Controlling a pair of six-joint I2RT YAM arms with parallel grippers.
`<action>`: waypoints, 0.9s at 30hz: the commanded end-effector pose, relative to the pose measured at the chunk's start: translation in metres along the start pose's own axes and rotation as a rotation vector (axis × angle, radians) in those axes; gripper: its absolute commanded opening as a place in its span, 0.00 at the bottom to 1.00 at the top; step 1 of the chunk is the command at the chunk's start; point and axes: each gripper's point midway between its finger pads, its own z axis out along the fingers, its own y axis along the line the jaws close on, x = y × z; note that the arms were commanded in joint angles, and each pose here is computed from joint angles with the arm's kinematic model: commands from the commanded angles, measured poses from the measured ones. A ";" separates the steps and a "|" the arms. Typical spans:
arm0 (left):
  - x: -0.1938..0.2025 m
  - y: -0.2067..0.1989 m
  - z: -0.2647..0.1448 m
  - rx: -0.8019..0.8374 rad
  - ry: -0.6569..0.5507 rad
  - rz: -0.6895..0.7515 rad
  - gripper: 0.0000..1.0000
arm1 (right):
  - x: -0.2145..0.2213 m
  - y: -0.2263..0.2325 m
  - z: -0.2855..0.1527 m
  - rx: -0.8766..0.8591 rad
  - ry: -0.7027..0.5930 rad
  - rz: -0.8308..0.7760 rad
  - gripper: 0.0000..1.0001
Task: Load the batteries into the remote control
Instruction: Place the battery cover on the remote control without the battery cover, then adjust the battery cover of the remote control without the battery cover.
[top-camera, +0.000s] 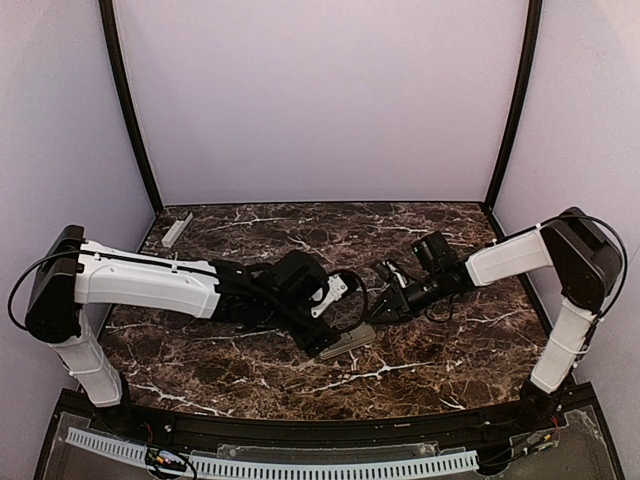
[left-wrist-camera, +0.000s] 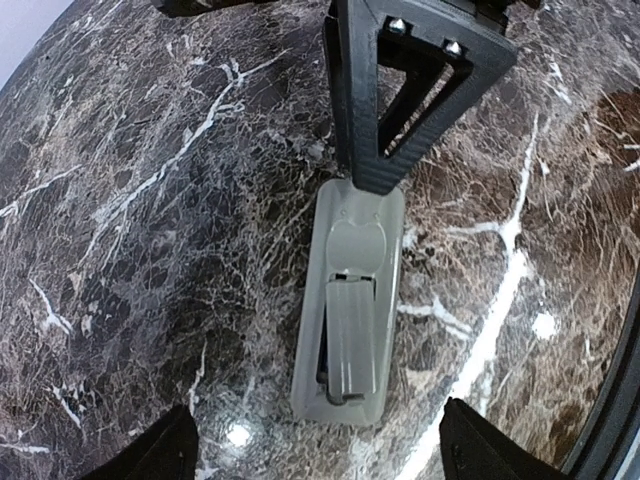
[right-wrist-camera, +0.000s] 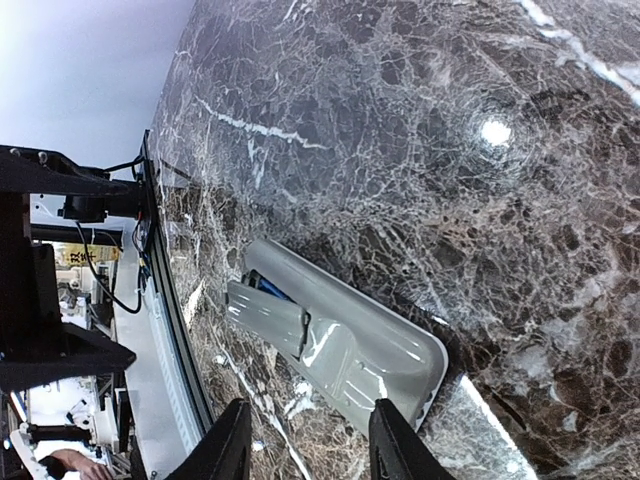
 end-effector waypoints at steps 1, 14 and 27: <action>0.007 -0.001 -0.016 0.128 -0.062 -0.049 0.81 | -0.012 0.013 -0.009 0.001 -0.020 -0.057 0.39; 0.040 -0.007 0.009 0.209 0.013 -0.002 0.39 | -0.004 0.021 -0.003 -0.006 0.013 -0.055 0.37; 0.046 -0.004 0.031 0.179 0.074 -0.009 0.38 | -0.004 0.019 -0.002 -0.007 0.019 -0.054 0.37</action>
